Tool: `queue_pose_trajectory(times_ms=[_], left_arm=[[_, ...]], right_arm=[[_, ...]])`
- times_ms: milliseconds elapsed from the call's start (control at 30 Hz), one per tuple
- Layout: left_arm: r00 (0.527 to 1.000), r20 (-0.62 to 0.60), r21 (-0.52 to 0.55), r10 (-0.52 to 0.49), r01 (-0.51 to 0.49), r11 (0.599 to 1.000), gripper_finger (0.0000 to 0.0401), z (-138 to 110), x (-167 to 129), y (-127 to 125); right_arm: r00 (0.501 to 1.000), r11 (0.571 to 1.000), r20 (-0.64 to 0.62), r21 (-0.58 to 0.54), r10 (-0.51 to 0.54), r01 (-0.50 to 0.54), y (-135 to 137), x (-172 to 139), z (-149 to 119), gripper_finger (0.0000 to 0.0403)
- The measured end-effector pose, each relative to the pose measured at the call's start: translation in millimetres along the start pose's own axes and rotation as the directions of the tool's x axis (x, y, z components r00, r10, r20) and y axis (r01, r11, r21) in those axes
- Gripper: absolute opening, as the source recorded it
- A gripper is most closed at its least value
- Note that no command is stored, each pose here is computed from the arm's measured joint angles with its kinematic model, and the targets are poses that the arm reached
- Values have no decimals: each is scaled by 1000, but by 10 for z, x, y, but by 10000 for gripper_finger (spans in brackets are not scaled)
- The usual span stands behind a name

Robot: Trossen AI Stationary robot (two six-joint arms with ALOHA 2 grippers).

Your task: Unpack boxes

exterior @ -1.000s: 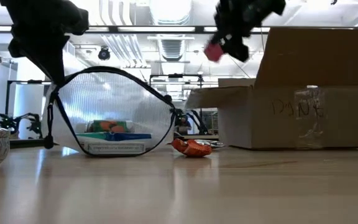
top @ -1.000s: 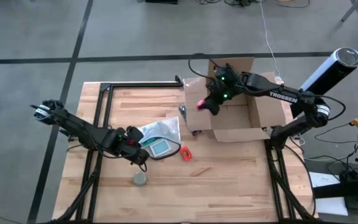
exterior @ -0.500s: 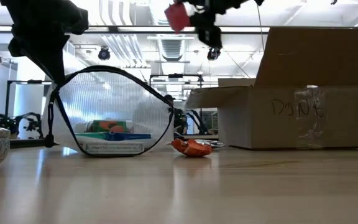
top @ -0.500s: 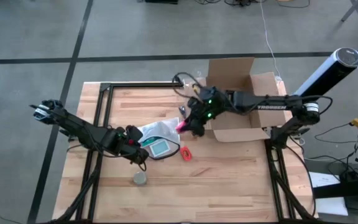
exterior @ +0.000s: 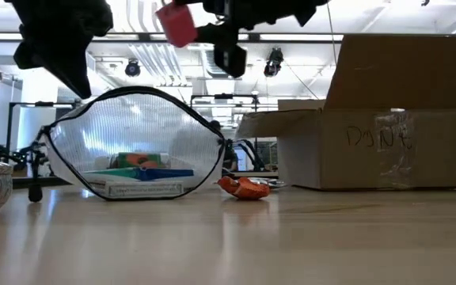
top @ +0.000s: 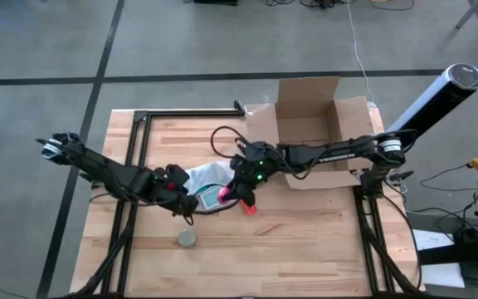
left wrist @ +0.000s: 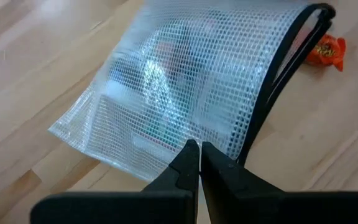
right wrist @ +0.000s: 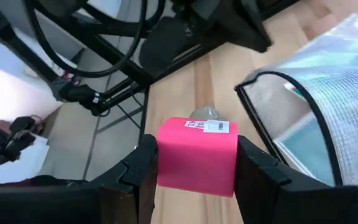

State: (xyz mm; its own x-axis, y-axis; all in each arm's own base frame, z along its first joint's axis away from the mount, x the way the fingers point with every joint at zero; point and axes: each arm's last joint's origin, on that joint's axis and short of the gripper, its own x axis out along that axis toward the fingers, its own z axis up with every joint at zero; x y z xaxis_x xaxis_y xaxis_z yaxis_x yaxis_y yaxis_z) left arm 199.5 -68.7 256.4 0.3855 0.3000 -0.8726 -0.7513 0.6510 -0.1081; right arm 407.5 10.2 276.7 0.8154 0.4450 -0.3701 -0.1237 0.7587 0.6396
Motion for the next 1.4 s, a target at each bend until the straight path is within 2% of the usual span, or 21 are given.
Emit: queue_pose_trajectory(times_ms=[167,667,1067,1167,1267,1400], left_arm=[[1000,9,-56,-16,17,998,0,18,-13,2],[1000,11,-71,-21,21,997,0,25,-13,1],[1000,13,-74,-26,27,997,0,28,-21,3],[999,14,-76,-29,30,997,0,29,-23,3],[999,14,-83,-32,33,996,0,31,-25,1],[999,14,-91,-37,38,995,0,32,-25,-3]], right_arm=[[998,999,-34,-7,45,-45,6,90,-56,145],[999,998,-12,-43,44,-44,38,105,-52,148],[998,1000,-66,-28,9,-11,-222,491,-295,149],[998,999,-54,-28,-45,44,-321,558,-336,149],[988,986,-3,-59,-157,156,-414,587,-344,151],[936,935,79,-66,-342,347,-513,567,-327,153]])
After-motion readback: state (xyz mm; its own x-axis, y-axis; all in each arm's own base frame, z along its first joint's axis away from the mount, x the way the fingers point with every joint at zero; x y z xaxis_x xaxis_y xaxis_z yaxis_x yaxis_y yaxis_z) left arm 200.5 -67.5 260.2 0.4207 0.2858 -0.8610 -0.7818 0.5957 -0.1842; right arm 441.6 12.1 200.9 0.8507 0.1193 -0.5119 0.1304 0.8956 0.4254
